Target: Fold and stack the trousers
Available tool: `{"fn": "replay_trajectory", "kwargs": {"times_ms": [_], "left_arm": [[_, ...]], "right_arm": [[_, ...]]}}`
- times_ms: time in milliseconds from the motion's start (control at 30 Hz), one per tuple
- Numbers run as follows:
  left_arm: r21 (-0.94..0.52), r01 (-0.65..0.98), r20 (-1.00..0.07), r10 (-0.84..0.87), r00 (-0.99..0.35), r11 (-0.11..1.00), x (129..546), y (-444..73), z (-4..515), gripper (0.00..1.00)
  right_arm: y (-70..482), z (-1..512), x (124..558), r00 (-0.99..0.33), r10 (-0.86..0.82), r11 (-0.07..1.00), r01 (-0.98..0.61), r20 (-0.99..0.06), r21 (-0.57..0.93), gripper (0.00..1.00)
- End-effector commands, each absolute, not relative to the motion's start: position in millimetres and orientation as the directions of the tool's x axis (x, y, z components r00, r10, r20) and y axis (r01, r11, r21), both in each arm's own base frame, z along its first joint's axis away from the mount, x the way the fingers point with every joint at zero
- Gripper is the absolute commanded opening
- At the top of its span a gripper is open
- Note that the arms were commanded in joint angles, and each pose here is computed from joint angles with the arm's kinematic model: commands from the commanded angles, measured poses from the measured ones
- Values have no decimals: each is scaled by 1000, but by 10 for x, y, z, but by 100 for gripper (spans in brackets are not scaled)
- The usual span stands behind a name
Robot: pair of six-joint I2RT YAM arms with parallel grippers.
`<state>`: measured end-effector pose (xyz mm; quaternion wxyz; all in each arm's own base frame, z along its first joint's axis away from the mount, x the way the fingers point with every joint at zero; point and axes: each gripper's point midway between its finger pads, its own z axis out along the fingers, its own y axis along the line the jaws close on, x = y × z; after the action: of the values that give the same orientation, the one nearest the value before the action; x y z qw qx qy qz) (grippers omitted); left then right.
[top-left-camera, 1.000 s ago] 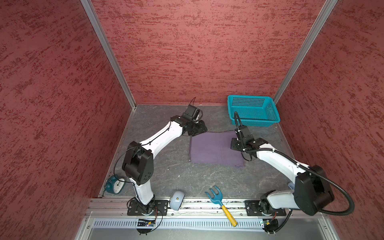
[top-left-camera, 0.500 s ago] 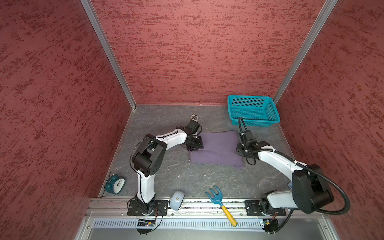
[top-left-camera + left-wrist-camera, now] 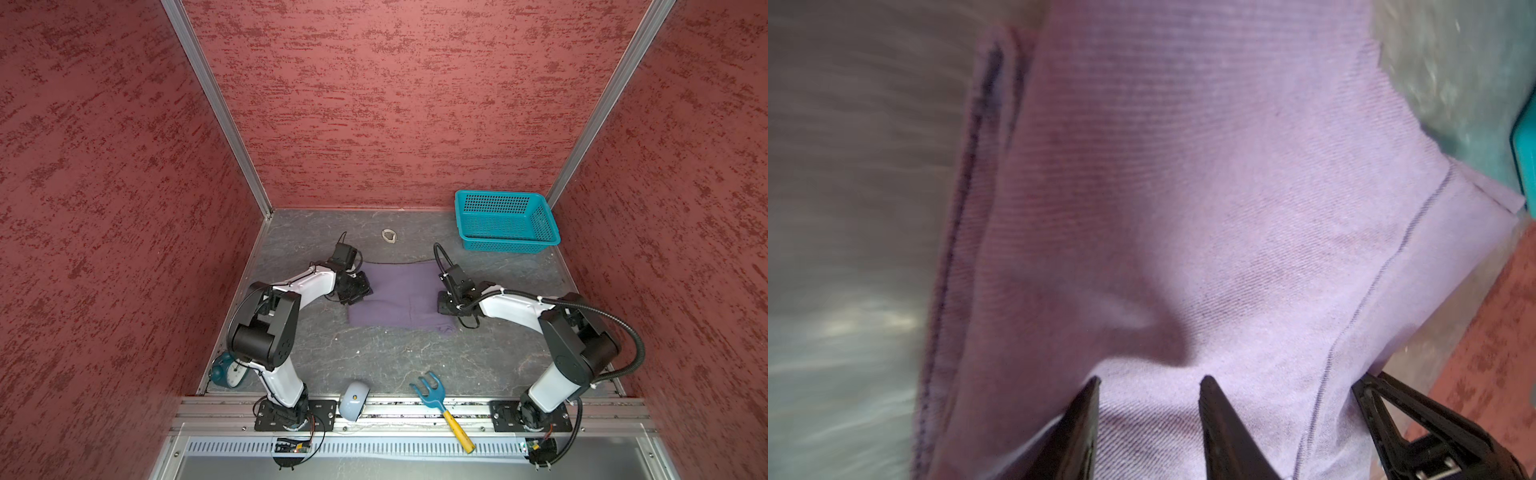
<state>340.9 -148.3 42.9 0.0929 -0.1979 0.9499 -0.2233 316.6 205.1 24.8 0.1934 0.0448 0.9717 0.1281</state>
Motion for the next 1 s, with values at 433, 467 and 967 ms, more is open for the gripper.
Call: {"fn": "replay_trajectory", "kwargs": {"times_ms": [433, 467, 967], "left_arm": [[-240, -98, -429, -196, -882, 966, 3488, -1703, 1374, 50], [-240, -67, -425, -166, -890, 968, 3469, -1852, 1386, 52], [-298, 67, -196, 7, -981, 952, 3061, -2996, 546, 62]], "right_arm": [[2118, 2036, 3554, -599, 241, 911, -131, -763, 391, 44], [2001, 2163, 3535, -557, 257, 919, -112, -790, 378, 46], [999, 2406, 3008, -358, 388, 921, 135, -849, 365, 69]]}}
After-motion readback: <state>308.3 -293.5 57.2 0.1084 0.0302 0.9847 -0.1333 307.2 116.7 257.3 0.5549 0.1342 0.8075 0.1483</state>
